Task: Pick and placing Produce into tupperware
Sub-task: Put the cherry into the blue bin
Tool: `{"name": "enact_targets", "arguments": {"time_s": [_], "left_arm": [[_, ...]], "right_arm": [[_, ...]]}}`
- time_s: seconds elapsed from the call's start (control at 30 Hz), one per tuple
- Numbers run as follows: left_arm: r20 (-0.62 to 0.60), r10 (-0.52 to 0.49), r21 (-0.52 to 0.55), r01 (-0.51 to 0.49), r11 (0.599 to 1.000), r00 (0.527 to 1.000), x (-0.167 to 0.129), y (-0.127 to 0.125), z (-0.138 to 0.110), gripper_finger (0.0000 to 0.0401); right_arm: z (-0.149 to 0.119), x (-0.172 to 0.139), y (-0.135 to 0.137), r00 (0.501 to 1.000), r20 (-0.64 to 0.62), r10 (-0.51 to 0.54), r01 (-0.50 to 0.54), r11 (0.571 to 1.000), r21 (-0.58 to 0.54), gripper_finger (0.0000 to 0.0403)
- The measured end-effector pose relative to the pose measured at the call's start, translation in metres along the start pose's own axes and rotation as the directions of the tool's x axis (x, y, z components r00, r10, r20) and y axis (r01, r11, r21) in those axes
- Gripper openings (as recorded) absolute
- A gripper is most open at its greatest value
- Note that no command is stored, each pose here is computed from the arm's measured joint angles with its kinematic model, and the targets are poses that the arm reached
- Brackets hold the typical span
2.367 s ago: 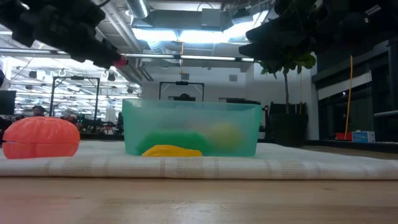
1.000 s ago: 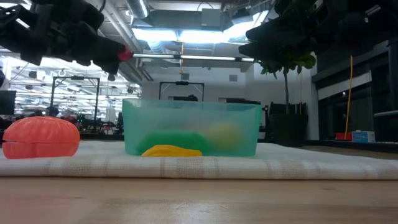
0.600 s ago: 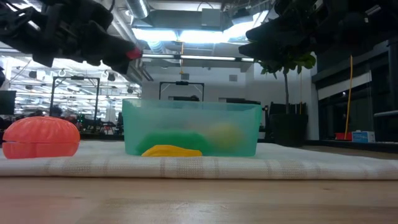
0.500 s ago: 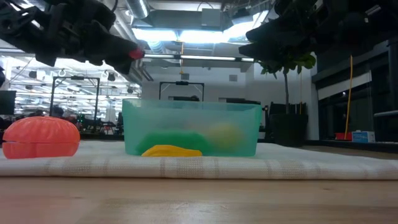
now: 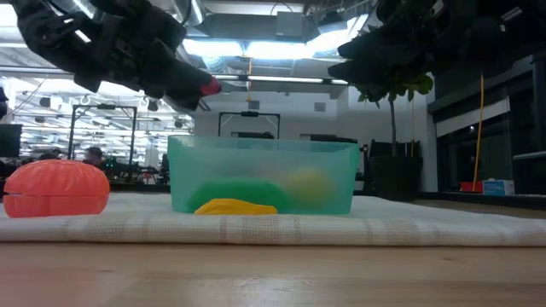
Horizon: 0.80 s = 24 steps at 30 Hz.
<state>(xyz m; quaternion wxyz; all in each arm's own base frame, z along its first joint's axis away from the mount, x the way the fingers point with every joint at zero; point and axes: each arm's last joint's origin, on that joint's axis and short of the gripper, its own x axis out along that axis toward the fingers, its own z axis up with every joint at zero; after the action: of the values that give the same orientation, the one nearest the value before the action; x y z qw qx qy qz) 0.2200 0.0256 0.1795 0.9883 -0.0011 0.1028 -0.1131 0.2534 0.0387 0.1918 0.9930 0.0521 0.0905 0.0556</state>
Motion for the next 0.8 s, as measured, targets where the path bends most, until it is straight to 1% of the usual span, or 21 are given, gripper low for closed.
{"name": "enact_targets", "arguments": {"time_s": [0.13,0.2,0.3,0.4,0.5,0.6,0.8], "left_arm": [[-0.089,-0.004,-0.035,0.001,0.999,0.996,0.006,0.003,0.002,0.0118],[-0.138,-0.003,-0.05,-0.004,0.999,0.99,0.01,0.005,0.007,0.0113],[-0.203,-0.013,-0.045,0.004,0.999,0.979,0.013,0.006,0.016,0.0104],[-0.258,0.013,-0.035,-0.023,0.999,0.966,0.016,0.006,0.023,0.0106],[-0.323,0.048,-0.038,-0.063,0.997,0.945,0.016,0.007,0.026,0.0118],[-0.338,0.057,-0.02,-0.068,0.998,0.94,0.016,0.006,0.028,0.0121],[-0.334,0.054,-0.012,-0.061,0.998,0.941,0.017,0.006,0.03,0.0104]], "right_arm": [[0.0,0.0,0.0,1.0,-0.001,0.0,0.0,1.0,0.001,0.0209],[0.0,0.0,0.0,1.0,-0.001,0.0,0.0,1.0,0.0,0.0209],[0.0,0.0,0.0,1.0,-0.003,0.0,0.0,1.0,-0.004,0.0209],[-0.001,0.0,0.0,1.0,-0.009,-0.001,0.001,1.0,-0.003,0.0209],[-0.002,0.0,0.0,1.0,-0.023,-0.002,0.002,1.0,0.0,0.0209],[-0.004,0.0,0.0,0.999,-0.038,-0.005,0.005,1.0,0.003,0.0209],[-0.004,0.0,0.0,0.999,-0.037,-0.004,0.004,1.0,0.003,0.0209]]}}
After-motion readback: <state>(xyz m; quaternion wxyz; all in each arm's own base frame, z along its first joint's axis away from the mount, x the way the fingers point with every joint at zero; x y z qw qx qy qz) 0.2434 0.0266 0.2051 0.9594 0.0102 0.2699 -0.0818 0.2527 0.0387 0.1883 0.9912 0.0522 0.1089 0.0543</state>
